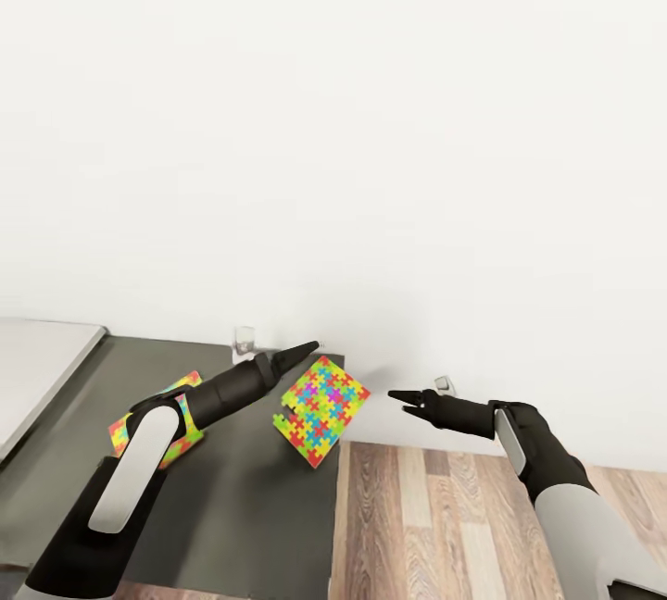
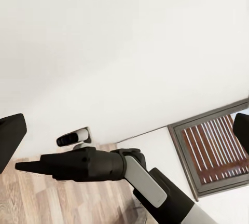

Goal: Put all the toys in the child's room - the three board games (two on the bed and one on the table), the two jigsaw puzzles on the table, and the tennis ball on the table - inside the toy box on the table in the child's room.

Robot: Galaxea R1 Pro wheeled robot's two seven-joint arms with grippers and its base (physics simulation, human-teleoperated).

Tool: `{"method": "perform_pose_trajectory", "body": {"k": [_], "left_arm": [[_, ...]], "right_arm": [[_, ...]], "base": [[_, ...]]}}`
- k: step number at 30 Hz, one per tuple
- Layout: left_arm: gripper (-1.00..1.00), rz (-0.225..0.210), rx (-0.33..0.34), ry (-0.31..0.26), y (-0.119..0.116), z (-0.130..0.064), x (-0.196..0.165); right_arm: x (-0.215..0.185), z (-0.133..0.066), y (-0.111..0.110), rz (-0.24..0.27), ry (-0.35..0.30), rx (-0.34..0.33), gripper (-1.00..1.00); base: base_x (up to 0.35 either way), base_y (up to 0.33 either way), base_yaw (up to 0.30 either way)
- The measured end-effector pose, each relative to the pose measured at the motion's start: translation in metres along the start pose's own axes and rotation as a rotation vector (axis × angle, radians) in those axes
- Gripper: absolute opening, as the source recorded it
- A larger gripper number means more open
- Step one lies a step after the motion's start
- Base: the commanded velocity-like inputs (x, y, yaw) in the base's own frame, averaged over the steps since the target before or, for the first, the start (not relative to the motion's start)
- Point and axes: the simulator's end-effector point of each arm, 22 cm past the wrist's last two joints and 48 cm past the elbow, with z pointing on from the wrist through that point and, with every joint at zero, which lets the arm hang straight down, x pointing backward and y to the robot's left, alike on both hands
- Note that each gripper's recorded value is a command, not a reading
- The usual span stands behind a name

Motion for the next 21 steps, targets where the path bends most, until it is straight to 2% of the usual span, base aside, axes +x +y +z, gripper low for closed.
{"method": "perform_pose_trajectory", "body": {"k": [9, 21], "left_arm": [[1.00, 0.001, 0.000, 0.003, 0.000, 0.001, 0.001], [1.00, 0.001, 0.001, 0.005, -0.001, 0.003, 0.002]], "right_arm": [[-0.005, -0.005, -0.002, 0.008, -0.015, 0.002, 1.00], [-0.013, -0.016, -0.008, 0.018, -0.043, 0.010, 1.00]], "base": [[0.000, 0.000, 0.256], [0.000, 0.000, 0.091]]}}
